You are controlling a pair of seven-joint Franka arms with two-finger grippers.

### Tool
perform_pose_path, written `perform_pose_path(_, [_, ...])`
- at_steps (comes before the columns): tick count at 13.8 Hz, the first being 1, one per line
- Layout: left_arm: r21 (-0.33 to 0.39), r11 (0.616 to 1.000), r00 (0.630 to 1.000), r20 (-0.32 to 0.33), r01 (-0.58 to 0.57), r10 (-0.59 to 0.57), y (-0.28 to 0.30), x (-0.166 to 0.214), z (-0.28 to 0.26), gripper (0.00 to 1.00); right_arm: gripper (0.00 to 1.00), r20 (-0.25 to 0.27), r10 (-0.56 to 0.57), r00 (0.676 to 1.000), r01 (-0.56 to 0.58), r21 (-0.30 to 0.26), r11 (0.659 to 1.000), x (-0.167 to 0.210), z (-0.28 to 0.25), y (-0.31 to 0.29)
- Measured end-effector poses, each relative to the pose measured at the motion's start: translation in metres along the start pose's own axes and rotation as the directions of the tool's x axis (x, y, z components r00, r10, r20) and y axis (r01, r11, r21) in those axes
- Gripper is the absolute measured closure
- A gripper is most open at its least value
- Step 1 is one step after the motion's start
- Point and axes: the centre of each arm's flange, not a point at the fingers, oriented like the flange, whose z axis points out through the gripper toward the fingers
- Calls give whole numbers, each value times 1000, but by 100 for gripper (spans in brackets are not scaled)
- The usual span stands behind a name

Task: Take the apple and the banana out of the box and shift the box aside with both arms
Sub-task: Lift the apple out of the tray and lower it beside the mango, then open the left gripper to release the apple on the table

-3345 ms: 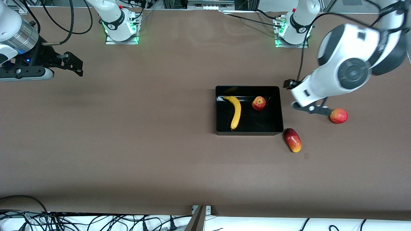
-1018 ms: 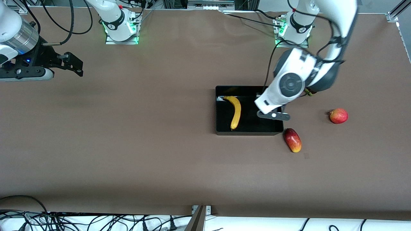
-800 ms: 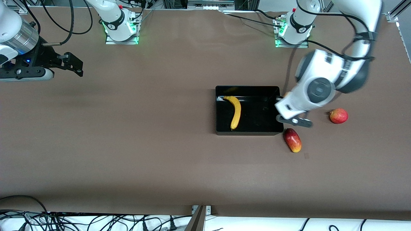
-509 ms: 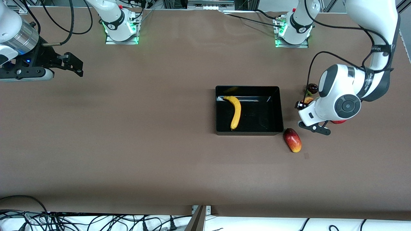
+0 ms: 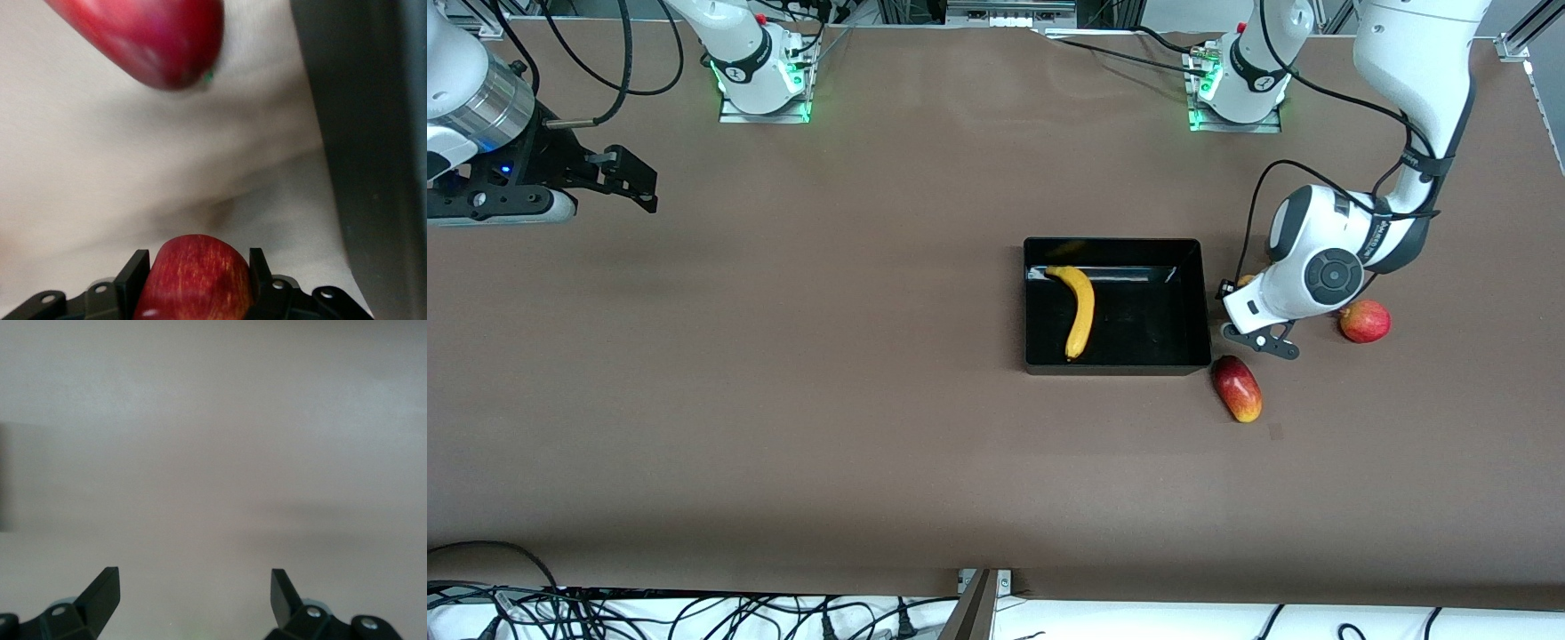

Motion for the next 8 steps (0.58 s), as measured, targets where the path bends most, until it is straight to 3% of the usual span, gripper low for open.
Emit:
perform_pose_path(3, [-3,1000,1000,0,-2,2,1,0,10,34,0,0,0,1000,0,0,1000,0,0,0])
perform_pose_path(7, [3,1000,1000,-28,0,0,-1,4,-3,4,0,0,0,1000,0,0,1000,0,0,0])
perform_pose_path(8, [9,1000,999,-48,2,-2,-2,6,-18,0,0,0,0,1000,0,0,1000,0,0,0])
